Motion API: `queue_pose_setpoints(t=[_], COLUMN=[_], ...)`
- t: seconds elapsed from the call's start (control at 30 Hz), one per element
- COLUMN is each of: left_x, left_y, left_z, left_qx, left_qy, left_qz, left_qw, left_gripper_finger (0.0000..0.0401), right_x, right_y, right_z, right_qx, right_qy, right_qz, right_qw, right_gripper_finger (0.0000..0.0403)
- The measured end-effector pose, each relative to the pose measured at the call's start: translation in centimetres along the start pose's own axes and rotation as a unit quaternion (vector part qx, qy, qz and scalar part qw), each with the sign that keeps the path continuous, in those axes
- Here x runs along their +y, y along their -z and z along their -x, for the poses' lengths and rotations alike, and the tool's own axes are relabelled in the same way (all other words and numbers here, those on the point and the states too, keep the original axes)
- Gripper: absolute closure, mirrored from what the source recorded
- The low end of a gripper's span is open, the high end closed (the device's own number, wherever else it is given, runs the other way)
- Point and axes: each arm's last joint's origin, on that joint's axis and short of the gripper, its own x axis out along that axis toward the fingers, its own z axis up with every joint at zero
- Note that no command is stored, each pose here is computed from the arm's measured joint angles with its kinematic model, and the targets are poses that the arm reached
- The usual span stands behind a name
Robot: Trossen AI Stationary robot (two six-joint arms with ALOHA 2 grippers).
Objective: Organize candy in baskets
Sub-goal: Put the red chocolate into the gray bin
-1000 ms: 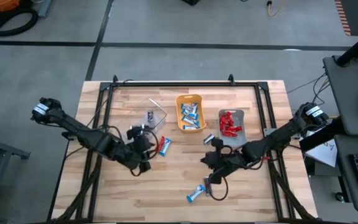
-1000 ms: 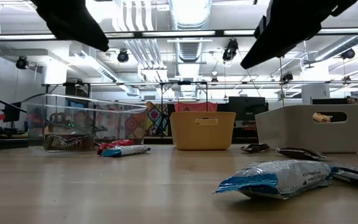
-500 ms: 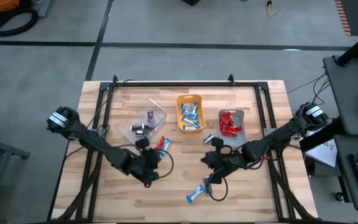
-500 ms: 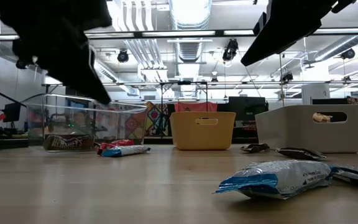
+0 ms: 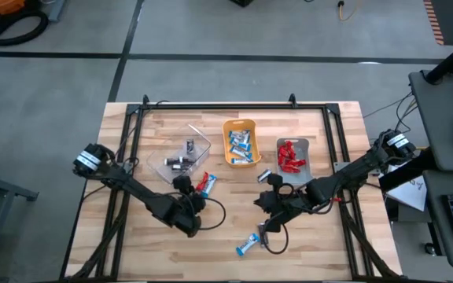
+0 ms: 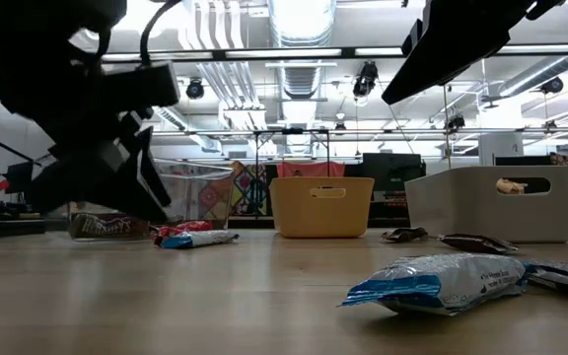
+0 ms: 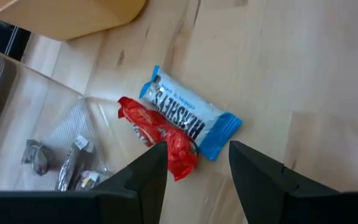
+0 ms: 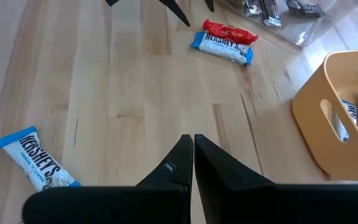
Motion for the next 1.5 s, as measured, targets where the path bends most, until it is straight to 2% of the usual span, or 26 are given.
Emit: queue_pose_setpoints(t=[0.4, 0.63, 0.87, 1.2, 1.5], left_x=[-0.2, -0.2, -0.2, -0.3, -0.9], left_y=[0.5, 0.8, 0.9, 0.9, -1.5], left_z=[-1.3, -2.5, -2.8, -2.8, -1.4], left_qx=[0.019, 0.035, 0.038, 0.041, 0.014], left_qy=[-0.025, -0.038, -0.041, -0.032, -0.011], left_qz=[-0.019, -0.022, -0.024, -0.02, -0.022], left_qw=[0.999, 0.998, 0.998, 0.998, 1.0], left_gripper_finger=[0.0247, 0.0264, 0.0299, 0.0389, 0.04], right_x=[0.0, 0.0, 0.0, 0.0, 0.0], right_y=[0.0, 0.0, 0.0, -0.1, -0.1], right_z=[0.0, 0.0, 0.0, 0.0, 0.0], right_qx=[-0.003, -0.003, -0.003, -0.004, -0.004], right_qy=[-0.001, -0.001, -0.001, -0.001, -0.002], right_qz=[-0.002, -0.002, -0.002, -0.007, -0.007], right_qw=[1.0, 1.0, 1.0, 1.0, 1.0], right_gripper_finger=[0.0394, 0.0394, 0.0394, 0.0394, 0.0394])
